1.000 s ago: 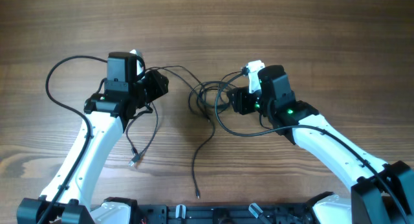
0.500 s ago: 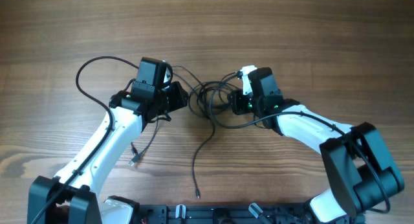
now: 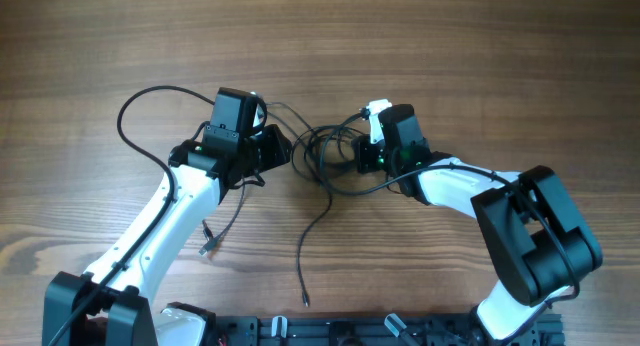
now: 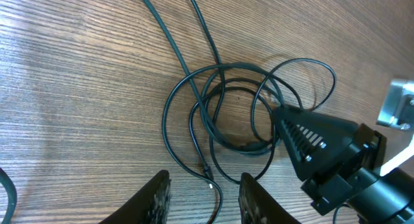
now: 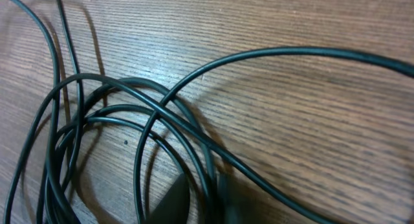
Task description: Untangle cables
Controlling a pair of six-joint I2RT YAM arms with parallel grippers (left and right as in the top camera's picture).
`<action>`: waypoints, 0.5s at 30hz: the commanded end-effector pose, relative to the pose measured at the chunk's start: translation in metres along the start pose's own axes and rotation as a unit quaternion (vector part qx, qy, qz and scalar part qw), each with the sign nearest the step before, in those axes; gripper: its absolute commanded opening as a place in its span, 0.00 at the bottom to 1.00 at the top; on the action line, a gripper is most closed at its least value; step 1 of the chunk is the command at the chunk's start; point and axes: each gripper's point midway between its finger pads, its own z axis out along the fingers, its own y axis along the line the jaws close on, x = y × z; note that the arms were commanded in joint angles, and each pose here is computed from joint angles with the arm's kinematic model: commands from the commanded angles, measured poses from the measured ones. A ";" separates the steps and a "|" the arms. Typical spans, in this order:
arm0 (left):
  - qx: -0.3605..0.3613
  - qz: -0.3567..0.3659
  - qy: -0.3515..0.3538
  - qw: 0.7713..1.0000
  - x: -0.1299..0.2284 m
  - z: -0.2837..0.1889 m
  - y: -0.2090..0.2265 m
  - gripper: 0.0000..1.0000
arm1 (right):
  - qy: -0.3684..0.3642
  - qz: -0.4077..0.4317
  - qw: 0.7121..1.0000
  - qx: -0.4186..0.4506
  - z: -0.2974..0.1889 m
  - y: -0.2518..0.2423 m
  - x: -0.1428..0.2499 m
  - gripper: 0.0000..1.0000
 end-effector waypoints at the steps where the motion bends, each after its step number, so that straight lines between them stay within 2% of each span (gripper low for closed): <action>1: 0.000 -0.002 0.003 1.000 0.000 0.002 -0.002 0.37 | 0.015 0.003 1.000 -0.009 0.001 0.003 0.008 0.04; 3: -0.004 -0.003 0.008 1.000 0.002 0.001 0.000 0.38 | -0.012 0.014 1.000 -0.024 -0.023 0.016 -0.015 0.04; 5: -0.005 -0.004 0.010 1.000 0.003 0.001 0.001 0.38 | -0.056 -0.002 0.995 -0.086 -0.064 0.049 -0.047 0.04; 7: -0.006 -0.004 0.011 1.000 0.004 0.001 0.001 0.39 | -0.127 -0.012 0.985 -0.120 -0.116 0.073 -0.084 0.04; 9: -0.003 -0.008 0.023 1.000 0.009 0.001 0.001 0.39 | -0.167 -0.016 0.976 -0.136 -0.147 0.085 -0.101 0.04; 12: 0.045 -0.007 0.058 0.997 0.021 0.000 -0.016 0.39 | -0.154 0.007 0.974 -0.165 -0.152 0.094 -0.097 0.04; 15: 0.097 0.040 0.090 0.990 0.033 -0.005 -0.032 0.38 | -0.124 0.042 0.974 -0.184 -0.143 0.097 -0.088 0.04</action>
